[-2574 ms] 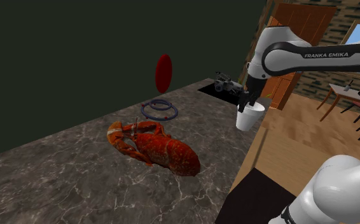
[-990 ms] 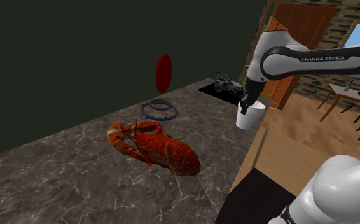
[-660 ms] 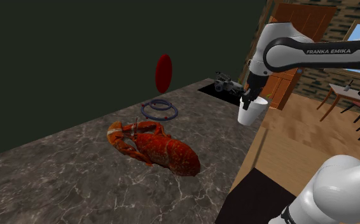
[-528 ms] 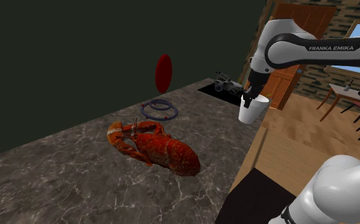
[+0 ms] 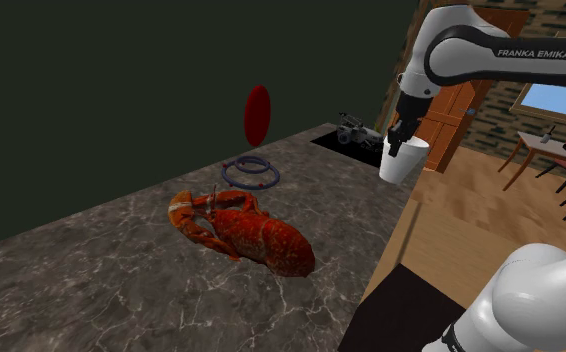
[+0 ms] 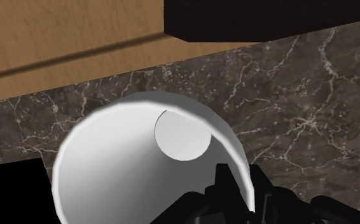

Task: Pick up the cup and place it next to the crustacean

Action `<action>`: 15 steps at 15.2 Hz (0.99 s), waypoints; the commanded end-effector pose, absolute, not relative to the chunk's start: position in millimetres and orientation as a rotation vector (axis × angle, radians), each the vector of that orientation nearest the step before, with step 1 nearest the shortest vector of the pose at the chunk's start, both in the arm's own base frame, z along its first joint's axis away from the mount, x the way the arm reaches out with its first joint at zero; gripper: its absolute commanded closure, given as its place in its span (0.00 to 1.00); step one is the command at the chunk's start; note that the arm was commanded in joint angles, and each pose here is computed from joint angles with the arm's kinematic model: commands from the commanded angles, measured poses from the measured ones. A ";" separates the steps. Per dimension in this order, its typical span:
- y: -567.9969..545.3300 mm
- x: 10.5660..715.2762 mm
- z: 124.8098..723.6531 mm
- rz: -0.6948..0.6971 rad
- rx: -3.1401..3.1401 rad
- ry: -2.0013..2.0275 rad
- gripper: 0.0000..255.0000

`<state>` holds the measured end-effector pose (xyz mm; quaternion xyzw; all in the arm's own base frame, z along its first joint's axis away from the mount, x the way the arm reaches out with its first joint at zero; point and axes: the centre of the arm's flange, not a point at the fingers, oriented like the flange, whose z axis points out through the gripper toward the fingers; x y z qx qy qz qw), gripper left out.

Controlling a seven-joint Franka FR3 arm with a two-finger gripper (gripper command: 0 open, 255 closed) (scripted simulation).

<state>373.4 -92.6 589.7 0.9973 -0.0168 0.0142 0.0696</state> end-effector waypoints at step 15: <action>-91.1 373.8 674.8 0.043 3.001 -0.051 1.00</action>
